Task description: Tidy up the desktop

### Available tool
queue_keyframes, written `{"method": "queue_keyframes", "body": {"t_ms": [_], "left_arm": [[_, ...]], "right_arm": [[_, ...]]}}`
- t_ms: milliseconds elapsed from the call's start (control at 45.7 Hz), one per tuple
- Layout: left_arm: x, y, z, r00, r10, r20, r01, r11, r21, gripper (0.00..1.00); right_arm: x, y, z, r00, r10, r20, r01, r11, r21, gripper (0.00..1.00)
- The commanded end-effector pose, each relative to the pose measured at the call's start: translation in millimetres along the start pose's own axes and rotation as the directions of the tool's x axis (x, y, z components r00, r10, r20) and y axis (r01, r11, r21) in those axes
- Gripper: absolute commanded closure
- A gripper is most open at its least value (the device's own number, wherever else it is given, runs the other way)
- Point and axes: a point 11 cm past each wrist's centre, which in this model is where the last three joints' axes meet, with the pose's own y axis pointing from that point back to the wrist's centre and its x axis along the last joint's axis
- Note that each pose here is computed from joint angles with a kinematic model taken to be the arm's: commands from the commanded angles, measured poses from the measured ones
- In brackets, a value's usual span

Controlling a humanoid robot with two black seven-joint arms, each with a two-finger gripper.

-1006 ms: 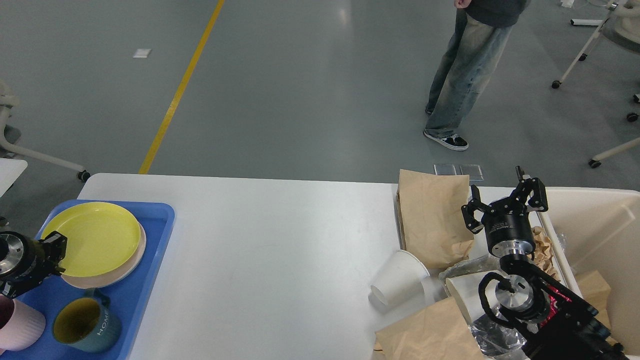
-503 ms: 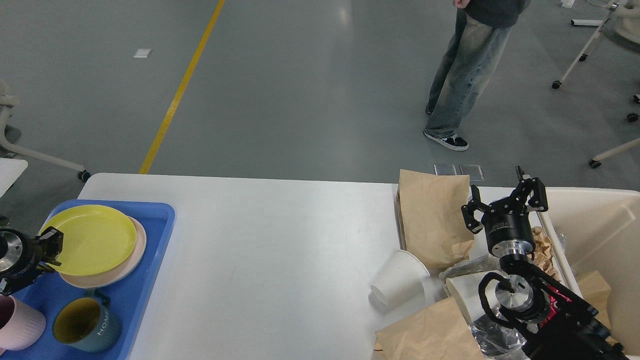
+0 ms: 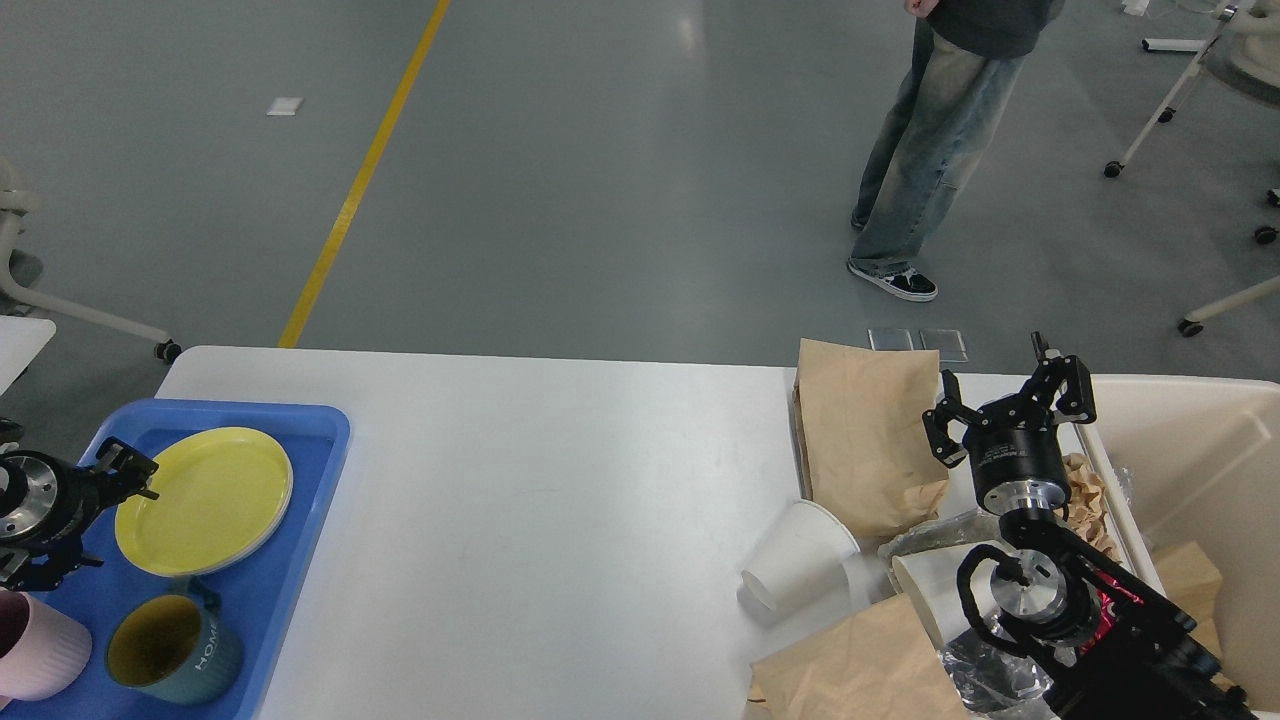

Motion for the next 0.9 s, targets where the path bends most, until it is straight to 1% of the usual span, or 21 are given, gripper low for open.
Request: {"method": "queue_keyframes", "body": {"t_ms": [0,66,197,262,306,394,481,590,612,700,765,787,875], "left_arm": [[10,19,24,0.999,-0.032,-0.022,0.03,0.996,-0.083,0.05],[18,30,35,0.997,-0.043,-0.063,0.033,0.988,-0.154,0.05],[17,42,60,0.98,-0.119,-0.162,0.065,0.951,-0.301,0.04],[20,42,58,0.963,-0.153,-0.223,0.067,0.934,-0.35,0.04],[21,44,63,0.947,-0.186,-0.263,0.068,0.914,-0.4,0.04],[21,61,92,0.898,-0.295,-0.327,0.074,0.833,-0.549,0.04],[17,65,103,0.827,-0.411,-0.383,0.069,0.751,-0.657,0.04],[18,78,120,0.716,-0.563,-0.412,0.027,0.613,-0.79,0.04],[18,81,125,0.682,-0.603,-0.414,0.01,0.573,-0.82,0.04],[9,81,136,0.59,-0.699,-0.404,-0.024,0.485,-0.874,0.04],[-6,81,152,0.515,-0.772,-0.371,-0.062,0.399,-0.915,0.04],[-9,80,155,0.498,-0.786,-0.367,-0.081,0.38,-0.922,0.04],[-27,63,154,0.444,-0.814,-0.375,-0.147,0.346,-0.926,0.04]], "right_arm": [[0,0,0,1.0,0.0,0.0,0.0,1.0,0.0,0.0],[0,0,0,1.0,0.0,0.0,0.0,1.0,0.0,0.0],[0,0,0,1.0,0.0,0.0,0.0,1.0,0.001,0.0],[0,0,0,1.0,0.0,0.0,0.0,1.0,0.0,0.0],[1,0,0,1.0,0.002,0.0,-0.002,1.0,0.001,0.0],[0,0,0,1.0,0.0,0.0,0.0,1.0,0.0,0.0],[0,0,0,1.0,0.0,0.0,0.0,1.0,0.0,0.0],[0,0,0,1.0,0.0,0.0,0.0,1.0,0.001,0.0],[0,0,0,1.0,0.0,0.0,0.0,1.0,0.001,0.0],[0,0,0,1.0,0.0,0.0,0.0,1.0,0.001,0.0],[0,0,0,1.0,0.0,0.0,0.0,1.0,0.0,0.0],[0,0,0,1.0,0.0,0.0,0.0,1.0,0.0,0.0],[0,0,0,1.0,0.0,0.0,0.0,1.0,0.001,0.0]]}}
